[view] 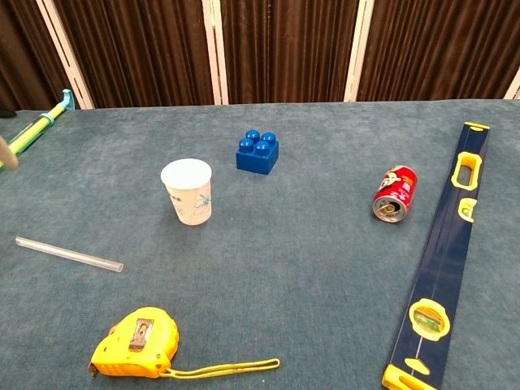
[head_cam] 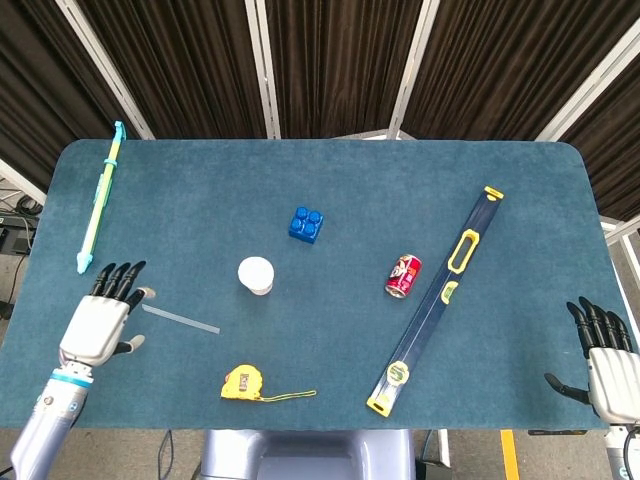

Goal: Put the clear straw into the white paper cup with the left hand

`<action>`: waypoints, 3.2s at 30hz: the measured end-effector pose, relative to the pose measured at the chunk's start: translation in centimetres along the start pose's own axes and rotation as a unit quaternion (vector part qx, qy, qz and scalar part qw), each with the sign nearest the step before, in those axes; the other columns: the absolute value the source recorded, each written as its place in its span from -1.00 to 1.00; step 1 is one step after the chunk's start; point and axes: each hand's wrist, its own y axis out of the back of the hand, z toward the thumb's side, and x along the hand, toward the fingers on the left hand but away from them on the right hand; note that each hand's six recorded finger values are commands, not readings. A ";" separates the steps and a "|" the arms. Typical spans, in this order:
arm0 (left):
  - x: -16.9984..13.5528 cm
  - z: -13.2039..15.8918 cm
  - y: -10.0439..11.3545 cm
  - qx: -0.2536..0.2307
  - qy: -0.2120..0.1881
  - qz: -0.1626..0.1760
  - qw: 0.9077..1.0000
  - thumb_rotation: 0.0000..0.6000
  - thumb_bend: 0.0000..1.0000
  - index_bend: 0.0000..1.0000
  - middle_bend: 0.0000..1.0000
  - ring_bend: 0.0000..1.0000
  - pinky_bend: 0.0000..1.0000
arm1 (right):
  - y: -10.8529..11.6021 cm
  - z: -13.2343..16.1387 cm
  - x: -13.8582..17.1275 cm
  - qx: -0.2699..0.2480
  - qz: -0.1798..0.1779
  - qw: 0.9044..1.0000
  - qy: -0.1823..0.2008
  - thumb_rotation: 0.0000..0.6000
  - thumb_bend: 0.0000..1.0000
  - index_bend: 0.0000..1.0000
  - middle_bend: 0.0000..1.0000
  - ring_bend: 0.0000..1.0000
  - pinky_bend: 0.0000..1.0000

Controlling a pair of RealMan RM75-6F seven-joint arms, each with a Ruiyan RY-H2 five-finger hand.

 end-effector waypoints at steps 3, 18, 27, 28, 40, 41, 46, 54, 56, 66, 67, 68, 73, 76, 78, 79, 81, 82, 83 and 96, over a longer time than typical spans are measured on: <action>0.6 0.4 -0.9 0.001 -0.003 -0.021 1.000 1.00 -0.54 -0.04 -1.00 -1.00 -1.00 | 0.0 0.0 0.0 0.000 0.000 1.000 0.000 1.00 -0.82 -1.00 -1.00 -1.00 -1.00; 4.8 1.6 -6.2 0.051 -0.005 -0.084 0.995 1.00 -0.36 -0.03 -1.00 -1.00 -1.00 | 0.0 0.0 -0.1 -0.001 0.001 1.000 -0.001 1.00 -0.83 -1.00 -1.00 -1.00 -1.00; 5.7 2.4 -7.4 0.059 -0.014 -0.093 0.994 1.00 -0.32 -0.03 -1.00 -1.00 -1.00 | 0.0 0.0 0.0 -0.001 0.001 1.000 -0.001 1.00 -0.83 -1.00 -1.00 -1.00 -1.00; 5.7 2.5 -7.5 0.059 -0.015 -0.093 0.994 1.00 -0.32 -0.03 -1.00 -1.00 -1.00 | 0.0 0.0 0.0 -0.001 0.001 1.000 -0.001 1.00 -0.83 -1.00 -1.00 -1.00 -1.00; 6.3 3.6 -8.7 0.056 -0.024 -0.100 0.993 1.00 -0.32 -0.01 -1.00 -1.00 -1.00 | 0.0 0.0 -0.1 -0.001 0.001 1.000 -0.001 1.00 -0.82 -1.00 -1.00 -1.00 -1.00; 6.3 3.7 -8.8 0.057 -0.025 -0.100 0.993 1.00 -0.31 0.00 -1.00 -1.00 -1.00 | 0.0 0.0 -0.1 -0.001 0.001 1.000 -0.001 1.00 -0.82 -1.00 -1.00 -1.00 -1.00; 6.6 3.9 -9.2 0.057 -0.024 -0.099 0.993 1.00 -0.29 0.03 -1.00 -1.00 -1.00 | 0.0 0.0 -0.1 -0.001 0.001 1.000 -0.001 1.00 -0.82 -1.00 -1.00 -1.00 -1.00; 6.9 4.0 -9.5 0.058 -0.022 -0.098 0.993 1.00 -0.27 0.04 -1.00 -1.00 -1.00 | 0.0 -0.1 -0.1 -0.001 0.001 1.000 -0.001 1.00 -0.82 -1.00 -1.00 -1.00 -1.00; 7.0 4.0 -9.6 0.059 -0.022 -0.100 0.993 1.00 -0.25 0.04 -1.00 -1.00 -1.00 | 0.0 0.0 -0.1 -0.001 0.001 1.000 -0.001 1.00 -0.82 -1.00 -1.00 -1.00 -1.00; 7.0 4.0 -10.0 0.060 -0.021 -0.103 0.993 1.00 -0.08 0.07 -1.00 -1.00 -1.00 | 0.0 0.0 -0.1 -0.001 0.001 1.000 -0.001 1.00 -0.82 -1.00 -1.00 -1.00 -1.00; 7.0 4.0 -9.9 0.060 -0.021 -0.103 0.993 1.00 -0.08 0.07 -1.00 -1.00 -1.00 | 0.0 0.0 -0.1 -0.001 0.001 1.000 -0.001 1.00 -0.83 -1.00 -1.00 -1.00 -1.00; 7.0 4.0 -9.9 0.059 -0.021 -0.102 0.993 1.00 -0.08 0.07 -1.00 -1.00 -1.00 | 0.0 0.0 -0.1 -0.001 0.001 1.000 -0.001 1.00 -0.83 -1.00 -1.00 -1.00 -1.00; 7.0 4.3 -9.5 0.054 -0.024 -0.096 0.994 1.00 -0.08 0.07 -1.00 -1.00 -1.00 | 0.0 0.0 -0.1 -0.001 0.001 1.000 -0.001 1.00 -0.82 -1.00 -1.00 -1.00 -1.00; 7.1 4.7 -8.7 0.045 -0.026 -0.085 0.995 1.00 -0.08 0.07 -1.00 -1.00 -1.00 | 0.0 0.0 -0.1 -0.001 0.001 1.000 -0.001 1.00 -0.82 -1.00 -1.00 -1.00 -1.00; 7.3 5.0 -7.8 0.035 -0.029 -0.074 0.996 1.00 -0.08 0.07 -1.00 -1.00 -1.00 | 0.0 0.0 -0.1 -0.001 0.001 1.000 -0.001 1.00 -0.83 -1.00 -1.00 -1.00 -1.00; 7.4 5.1 -7.4 0.030 -0.029 -0.068 0.997 1.00 -0.09 0.07 -1.00 -1.00 -1.00 | 0.0 0.0 -0.1 -0.001 0.001 1.000 -0.001 1.00 -0.82 -1.00 -1.00 -1.00 -1.00; 7.6 5.5 -6.2 0.012 -0.029 -0.054 0.998 1.00 -0.08 0.07 -1.00 -1.00 -1.00 | 0.0 0.0 -0.1 -0.001 0.001 1.000 -0.001 1.00 -0.83 -1.00 -1.00 -1.00 -1.00; 7.8 5.7 -5.7 0.002 -0.029 -0.048 0.998 1.00 -0.08 0.07 -1.00 -1.00 -1.00 | 0.0 0.0 0.0 -0.001 0.001 1.000 -0.001 1.00 -0.82 -1.00 -1.00 -1.00 -1.00; 7.9 5.9 -5.2 -0.011 -0.027 -0.042 0.999 1.00 -0.08 0.07 -1.00 -1.00 -1.00 | 0.0 0.0 0.0 -0.001 0.001 1.000 -0.001 1.00 -0.83 -1.00 -1.00 -1.00 -1.00; 10.1 8.2 1.8 -0.333 0.026 -0.002 0.943 1.00 -0.08 0.07 -1.00 -1.00 -1.00 | 0.0 0.0 -0.1 -0.001 0.001 1.000 -0.001 1.00 -0.83 -1.00 -1.00 -1.00 -1.00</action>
